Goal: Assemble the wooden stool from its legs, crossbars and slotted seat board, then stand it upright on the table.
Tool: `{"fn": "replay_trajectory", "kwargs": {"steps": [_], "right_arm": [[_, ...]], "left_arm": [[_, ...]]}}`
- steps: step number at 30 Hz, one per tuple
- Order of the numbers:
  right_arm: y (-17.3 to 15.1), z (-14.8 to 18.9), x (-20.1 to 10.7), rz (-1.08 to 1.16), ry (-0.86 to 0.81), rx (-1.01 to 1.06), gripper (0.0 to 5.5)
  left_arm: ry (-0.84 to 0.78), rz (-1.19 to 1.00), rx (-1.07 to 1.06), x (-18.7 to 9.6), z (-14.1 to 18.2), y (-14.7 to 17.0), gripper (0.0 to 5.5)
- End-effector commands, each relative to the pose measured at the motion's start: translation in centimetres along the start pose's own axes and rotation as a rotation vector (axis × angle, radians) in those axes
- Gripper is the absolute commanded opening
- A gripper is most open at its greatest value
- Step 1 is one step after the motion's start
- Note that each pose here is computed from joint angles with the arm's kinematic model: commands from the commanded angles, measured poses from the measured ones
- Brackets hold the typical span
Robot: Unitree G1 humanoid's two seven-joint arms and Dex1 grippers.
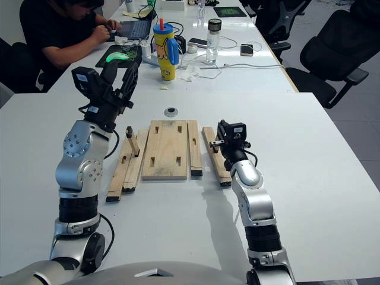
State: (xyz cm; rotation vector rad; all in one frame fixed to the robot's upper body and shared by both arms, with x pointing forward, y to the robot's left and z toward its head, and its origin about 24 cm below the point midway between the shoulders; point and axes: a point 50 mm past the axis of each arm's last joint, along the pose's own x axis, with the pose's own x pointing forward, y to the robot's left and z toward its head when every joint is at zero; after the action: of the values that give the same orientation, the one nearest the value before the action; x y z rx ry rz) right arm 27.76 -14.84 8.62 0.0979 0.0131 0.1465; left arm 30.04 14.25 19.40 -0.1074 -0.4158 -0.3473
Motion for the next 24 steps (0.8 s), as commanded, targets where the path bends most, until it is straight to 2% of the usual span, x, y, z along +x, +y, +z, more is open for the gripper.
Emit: {"fn": "replay_trajectory", "kwargs": {"steps": [1, 10, 15, 21, 22, 24], "right_arm": [[-1.5, -3.3, -1.0, -0.094, 0.158, 0.115, 0.46], [-0.3, -3.8, -1.4, -0.006, 0.159, -0.077, 0.46], [-0.2, -3.9, -1.3, 0.010, 0.159, -0.106, 0.46], [-0.1, -2.4, -0.9, 0.026, 0.083, -0.141, 0.46], [0.0, -1.9, -0.8, 0.030, 0.062, -0.122, 0.83], [0.3, -0.6, -0.4, 0.040, 0.014, -0.114, 1.09]], "left_arm": [[-0.009, 0.003, 0.006, 0.2, 0.2, -0.2, 2.64], [-0.012, 0.004, 0.014, 0.2, 0.2, 0.0, 2.64], [-0.011, 0.006, 0.015, 0.2, 0.1, 0.0, 2.64], [-0.011, 0.010, 0.017, 0.1, 0.1, 0.0, 2.64], [-0.010, 0.009, 0.019, 0.1, 0.0, 0.0, 2.64], [-0.011, 0.004, 0.023, 0.1, 0.0, -0.1, 2.64]]}}
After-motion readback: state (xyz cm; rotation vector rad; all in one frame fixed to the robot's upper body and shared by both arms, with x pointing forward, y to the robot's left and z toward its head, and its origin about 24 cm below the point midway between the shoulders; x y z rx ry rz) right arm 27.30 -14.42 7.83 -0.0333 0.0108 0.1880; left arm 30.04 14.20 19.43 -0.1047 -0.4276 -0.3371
